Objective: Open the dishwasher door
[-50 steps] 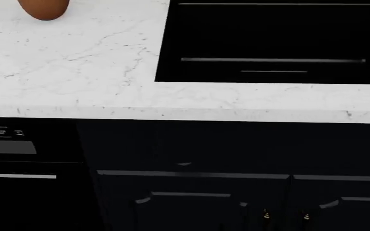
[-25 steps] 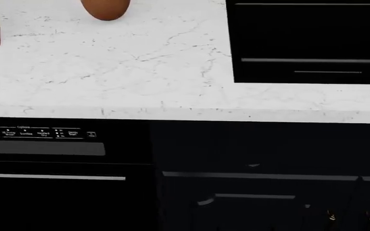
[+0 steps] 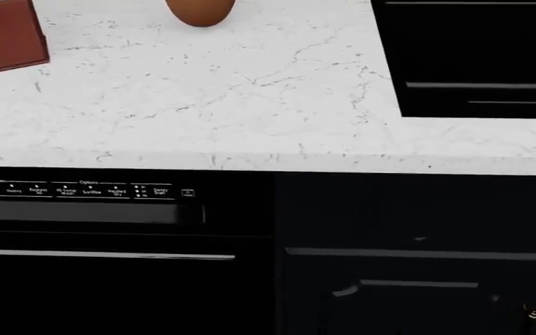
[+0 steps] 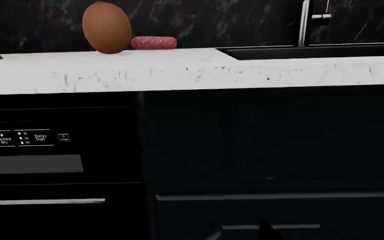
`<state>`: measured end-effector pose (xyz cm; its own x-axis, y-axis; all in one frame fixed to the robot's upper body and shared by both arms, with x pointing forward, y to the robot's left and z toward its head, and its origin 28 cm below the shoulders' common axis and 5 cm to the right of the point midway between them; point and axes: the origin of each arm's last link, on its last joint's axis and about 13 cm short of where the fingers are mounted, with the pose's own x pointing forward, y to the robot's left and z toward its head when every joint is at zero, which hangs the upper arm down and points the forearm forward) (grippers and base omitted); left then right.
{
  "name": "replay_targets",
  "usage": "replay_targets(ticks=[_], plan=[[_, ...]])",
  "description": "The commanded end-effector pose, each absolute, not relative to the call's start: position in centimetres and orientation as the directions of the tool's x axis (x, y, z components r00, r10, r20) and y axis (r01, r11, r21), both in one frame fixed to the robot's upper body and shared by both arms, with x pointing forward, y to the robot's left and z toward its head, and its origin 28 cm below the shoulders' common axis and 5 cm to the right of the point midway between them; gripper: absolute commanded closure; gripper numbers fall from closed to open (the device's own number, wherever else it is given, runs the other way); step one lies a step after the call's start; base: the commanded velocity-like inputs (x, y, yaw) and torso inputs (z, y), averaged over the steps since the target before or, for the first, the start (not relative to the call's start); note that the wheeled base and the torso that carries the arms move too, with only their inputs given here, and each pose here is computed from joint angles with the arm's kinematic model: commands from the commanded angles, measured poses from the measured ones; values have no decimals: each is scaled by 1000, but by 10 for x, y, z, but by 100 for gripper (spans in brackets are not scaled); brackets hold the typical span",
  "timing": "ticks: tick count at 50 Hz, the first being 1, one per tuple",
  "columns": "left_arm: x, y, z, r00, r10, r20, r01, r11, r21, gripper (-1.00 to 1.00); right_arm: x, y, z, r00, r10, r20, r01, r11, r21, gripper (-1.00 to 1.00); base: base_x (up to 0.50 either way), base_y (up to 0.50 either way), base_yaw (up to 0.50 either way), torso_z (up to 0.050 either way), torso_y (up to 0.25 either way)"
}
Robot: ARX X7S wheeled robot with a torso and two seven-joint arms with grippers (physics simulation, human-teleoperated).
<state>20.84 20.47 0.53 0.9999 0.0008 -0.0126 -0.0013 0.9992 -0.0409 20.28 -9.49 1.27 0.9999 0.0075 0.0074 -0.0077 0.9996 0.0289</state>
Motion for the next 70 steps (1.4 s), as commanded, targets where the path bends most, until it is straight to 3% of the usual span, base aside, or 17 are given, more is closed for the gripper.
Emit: replay_targets(ticks=[1,70], plan=[[208,204,5,999,9,-38,-10,999,-40,-100,202,-96,14,1000,-2,8,2,1000,28,-100,0,0,0,-50,0],[204,202,5,999,-18,-43,16,999,-33,-100,196,-95,14,1000,-6,15,5,1000,20,-100,0,0,0,-50,0]])
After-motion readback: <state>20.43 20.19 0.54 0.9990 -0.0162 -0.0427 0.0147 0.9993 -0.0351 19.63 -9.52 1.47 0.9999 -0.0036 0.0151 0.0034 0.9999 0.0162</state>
